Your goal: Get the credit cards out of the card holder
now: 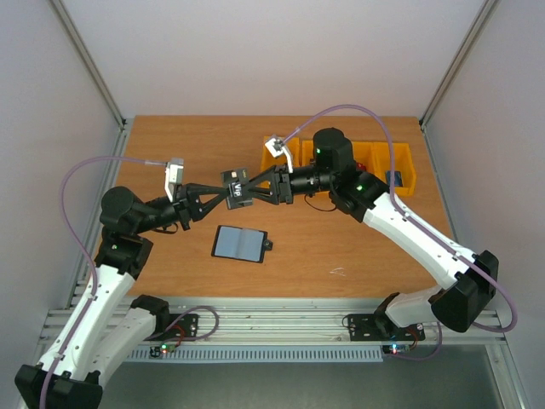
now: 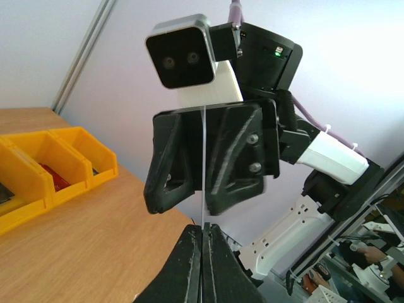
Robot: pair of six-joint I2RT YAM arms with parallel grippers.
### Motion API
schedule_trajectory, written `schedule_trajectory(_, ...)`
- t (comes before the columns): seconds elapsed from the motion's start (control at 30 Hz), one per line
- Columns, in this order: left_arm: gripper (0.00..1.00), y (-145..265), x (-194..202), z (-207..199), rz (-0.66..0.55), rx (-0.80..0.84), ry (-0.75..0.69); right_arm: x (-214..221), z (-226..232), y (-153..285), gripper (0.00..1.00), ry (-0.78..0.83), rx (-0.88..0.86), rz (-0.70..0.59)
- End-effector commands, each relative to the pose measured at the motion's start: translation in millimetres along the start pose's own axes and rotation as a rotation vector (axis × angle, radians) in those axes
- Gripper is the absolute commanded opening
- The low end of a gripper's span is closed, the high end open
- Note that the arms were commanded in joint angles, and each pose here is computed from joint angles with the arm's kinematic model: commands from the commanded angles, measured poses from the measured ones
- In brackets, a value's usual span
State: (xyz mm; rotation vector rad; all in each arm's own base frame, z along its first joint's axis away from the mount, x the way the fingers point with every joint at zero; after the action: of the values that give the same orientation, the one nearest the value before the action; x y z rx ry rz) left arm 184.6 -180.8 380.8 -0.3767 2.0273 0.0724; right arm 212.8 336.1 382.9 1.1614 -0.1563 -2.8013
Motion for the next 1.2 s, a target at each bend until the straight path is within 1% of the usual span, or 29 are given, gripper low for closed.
schedule_trajectory(0.0, 0.0, -0.1, -3.2, -10.0, -0.006, 0.044, -0.038, -8.4, 19.6, -1.2, 0.03, 0.043, -0.07, -0.009)
schedule_trajectory(0.03, 0.0, -0.2, -3.1, -9.4, -0.006, 0.041, -0.037, -7.4, 20.5, -1.3, 0.01, 0.045, -0.076, -0.005)
schedule_trajectory(0.1, 0.0, -0.4, -1.4, -4.0, -0.003, 0.011, -0.017, -6.8, 21.7, 1.2, 0.01, 0.056, -0.066, -0.011)
schedule_trajectory(0.13, 0.01, 0.1, 0.0, 4.8, -0.01, -0.041, 0.01, -7.7, 18.6, 3.7, 0.01, 0.053, -0.04, -0.018)
schedule_trajectory(0.17, 0.17, 2.4, 3.3, 21.0, -0.018, -0.138, 0.047, -8.8, 13.1, 7.0, 0.01, 0.043, -0.004, -0.023)
schedule_trajectory(0.2, 0.39, 8.1, 8.7, 43.1, -0.028, -0.278, 0.093, -9.6, 3.0, 11.8, 0.01, 0.006, 0.047, -0.026)
schedule_trajectory(0.23, 0.58, 18.8, 16.6, 69.7, -0.031, -0.45, 0.112, -6.8, -12.4, 18.6, 0.01, -0.027, 0.121, -0.012)
schedule_trajectory(0.3, 0.92, 53.1, 37.9, 121.8, -0.017, -0.816, 0.152, -7.9, -52.6, 42.9, 0.01, -0.144, 0.303, -0.019)
schedule_trajectory(0.33, 0.98, 70.2, 49.8, 139.1, 0.019, -0.955, 0.141, -6.5, -71.0, 57.1, 0.01, -0.208, 0.399, -0.018)
schedule_trajectory(0.4, 0.99, 92.9, 70.6, 157.9, 0.101, -1.108, 0.089, 4.7, -120.5, 97.9, 0.01, -0.376, 0.683, -0.006)
schedule_trajectory(0.43, 0.99, 101.7, 80.6, 163.0, 0.139, -1.156, 0.069, 11.2, -138.5, 117.4, 0.01, -0.452, 0.782, 0.014)
schedule_trajectory(0.47, 0.99, 110.2, 88.7, 166.9, 0.164, -1.201, 0.062, 17.5, -154.7, 134.2, 0.01, -0.511, 0.863, 0.04)
schedule_trajectory(0.53, 0.99, 117.4, 102.5, 170.8, 0.18, -1.228, 0.091, 22.3, -179.8, 156.7, 0.01, -0.559, 0.961, 0.077)
schedule_trajectory(0.67, 0.99, 119.7, 125.7, 178.6, 0.157, -1.21, 0.179, 17.0, -227.3, 174.7, 0.01, -0.57, 1.089, 0.162)
schedule_trajectory(0.87, 0.99, 128.9, 142.2, 187.7, 0.157, -1.241, 0.197, 9.3, -291.8, 188.8, 0.01, -0.549, 1.264, 0.3)
schedule_trajectory(0.97, 0.99, 130.2, 145.5, 189.9, 0.155, -1.24, 0.194, 3.0, -317.3, 190.4, 0.01, -0.548, 1.296, 0.324)
schedule_trajectory(1.1, 0.99, 131.5, 148.8, 192.5, 0.151, -1.242, 0.199, -5.6, -347.5, 191.0, 0.01, -0.572, 1.311, 0.313)
schedule_trajectory(1.17, 0.99, 132.0, 149.2, 193.5, 0.147, -1.243, 0.201, 2.1, -366.1, 187.6, 0.01, -0.599, 1.311, 0.336)
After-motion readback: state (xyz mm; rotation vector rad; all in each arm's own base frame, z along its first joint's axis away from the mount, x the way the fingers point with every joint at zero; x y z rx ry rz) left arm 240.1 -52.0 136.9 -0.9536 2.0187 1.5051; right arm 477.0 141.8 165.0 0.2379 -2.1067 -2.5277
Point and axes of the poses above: each gripper's point midway between its finger pads, its own y axis back along the fingers, its own z axis along the line the jaws close on, x = y × z, the point moved 2 cm from there along y, back along the fingers, and after that the axes turned 5 degrees about -y, right-handed, at the moved point
